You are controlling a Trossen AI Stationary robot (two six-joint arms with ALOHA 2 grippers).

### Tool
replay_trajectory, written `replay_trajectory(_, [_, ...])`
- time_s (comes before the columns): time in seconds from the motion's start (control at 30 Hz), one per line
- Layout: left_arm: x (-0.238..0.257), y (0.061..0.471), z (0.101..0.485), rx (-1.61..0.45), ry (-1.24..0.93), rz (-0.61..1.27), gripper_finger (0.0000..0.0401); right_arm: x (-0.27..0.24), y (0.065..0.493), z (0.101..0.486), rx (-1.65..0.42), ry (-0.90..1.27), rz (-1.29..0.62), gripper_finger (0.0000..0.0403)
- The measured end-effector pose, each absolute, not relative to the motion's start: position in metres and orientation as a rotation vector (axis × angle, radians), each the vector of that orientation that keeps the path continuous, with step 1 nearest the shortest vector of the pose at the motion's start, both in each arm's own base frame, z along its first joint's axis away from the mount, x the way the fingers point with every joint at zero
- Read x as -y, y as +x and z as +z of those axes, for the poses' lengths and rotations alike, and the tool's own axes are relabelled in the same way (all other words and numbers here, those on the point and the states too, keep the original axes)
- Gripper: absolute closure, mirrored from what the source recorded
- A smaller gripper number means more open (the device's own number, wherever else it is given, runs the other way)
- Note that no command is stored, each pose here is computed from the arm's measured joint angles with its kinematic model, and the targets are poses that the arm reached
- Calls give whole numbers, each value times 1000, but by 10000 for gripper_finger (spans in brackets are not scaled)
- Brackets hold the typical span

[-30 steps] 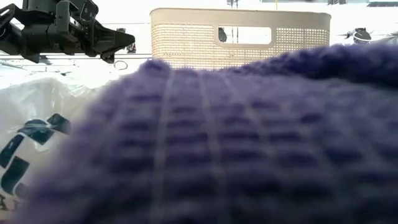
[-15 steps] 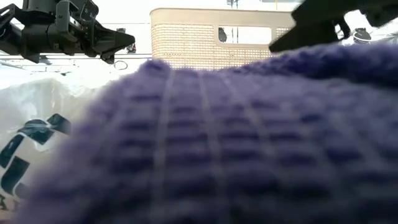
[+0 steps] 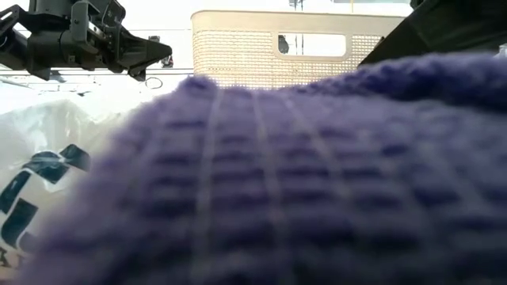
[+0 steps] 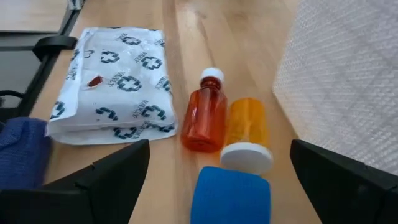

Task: Pick & place medical supplies in basket/bin
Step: Put the rolled blue bandage into the white container

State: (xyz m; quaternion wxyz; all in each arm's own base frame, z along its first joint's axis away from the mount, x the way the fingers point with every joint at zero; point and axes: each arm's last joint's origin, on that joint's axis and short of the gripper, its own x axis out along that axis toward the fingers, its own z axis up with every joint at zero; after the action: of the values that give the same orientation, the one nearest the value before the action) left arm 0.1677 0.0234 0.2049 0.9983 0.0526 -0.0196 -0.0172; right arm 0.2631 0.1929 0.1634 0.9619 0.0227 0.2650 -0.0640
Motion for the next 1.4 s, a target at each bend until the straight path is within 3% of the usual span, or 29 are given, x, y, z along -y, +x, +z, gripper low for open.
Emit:
replay_trajectory(0.77, [-23, 168, 204, 29, 106, -35, 384, -195, 269, 116, -658, -23, -157, 21])
replay_trajectory(1.13, [-23, 168, 204, 29, 105, -35, 384, -192, 271, 112, -687, -4, -148, 27])
replay_trajectory(1.27, [-23, 168, 204, 29, 104, -35, 384, -192, 271, 113, -679, -11, -142, 59])
replay_trajectory(1.4, [-23, 168, 204, 29, 101, -35, 384, -192, 272, 113, -674, -16, -140, 123])
